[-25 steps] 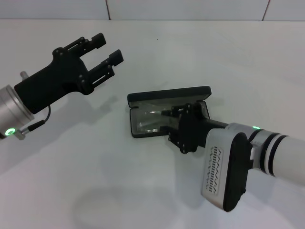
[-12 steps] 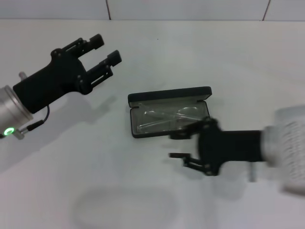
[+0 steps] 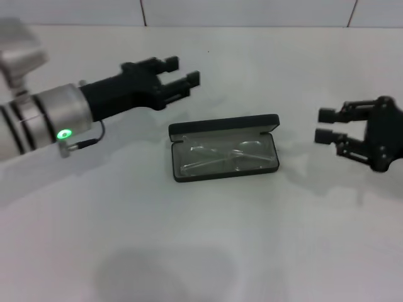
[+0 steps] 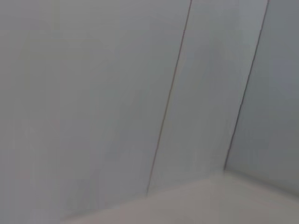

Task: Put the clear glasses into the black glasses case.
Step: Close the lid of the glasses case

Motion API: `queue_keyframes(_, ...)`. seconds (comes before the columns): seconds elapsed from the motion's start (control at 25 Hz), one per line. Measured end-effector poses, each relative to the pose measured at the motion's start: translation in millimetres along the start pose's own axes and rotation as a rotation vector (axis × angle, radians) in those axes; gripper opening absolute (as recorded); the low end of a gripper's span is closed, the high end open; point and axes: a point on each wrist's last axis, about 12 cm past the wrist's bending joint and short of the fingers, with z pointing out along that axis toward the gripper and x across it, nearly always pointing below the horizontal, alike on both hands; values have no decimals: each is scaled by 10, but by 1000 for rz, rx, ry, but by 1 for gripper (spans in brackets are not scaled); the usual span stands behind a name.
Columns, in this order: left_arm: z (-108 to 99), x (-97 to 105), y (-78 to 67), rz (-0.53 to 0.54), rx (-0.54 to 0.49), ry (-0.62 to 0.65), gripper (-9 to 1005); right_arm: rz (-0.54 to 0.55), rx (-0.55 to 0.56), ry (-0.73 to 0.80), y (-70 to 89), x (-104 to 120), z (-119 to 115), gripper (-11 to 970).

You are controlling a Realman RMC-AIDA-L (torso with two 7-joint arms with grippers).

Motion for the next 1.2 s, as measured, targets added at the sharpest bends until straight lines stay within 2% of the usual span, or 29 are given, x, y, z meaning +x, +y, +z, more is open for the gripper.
queue_keyframes(0.16, 235, -51, 14, -1, -8, 115, 619, 45, 150, -15, -41, 105, -150, 309)
queue_keyframes(0.28, 387, -84, -12, 22, -3, 175, 619, 54, 245, -42, -2, 166, -257, 310)
queue_keyframes(0.36, 464, -88, -36, 38, 1, 210, 619, 60, 276, -49, 24, 196, -297, 507)
queue_keyframes(0.48, 512, -52, -74, 61, 12, 250, 619, 65, 296, -47, 26, 217, -306, 549)
queue_keyframes(0.6, 535, -19, -113, 77, 31, 275, 619, 67, 303, -45, 25, 227, -299, 592)
queue_keyframes(0.84, 542, 63, -180, 111, 60, 298, 619, 70, 320, -35, 10, 242, -305, 592)
queue_keyframes(1.2, 431, 292, -275, 146, 81, 299, 619, 64, 331, -29, -37, 228, -273, 593)
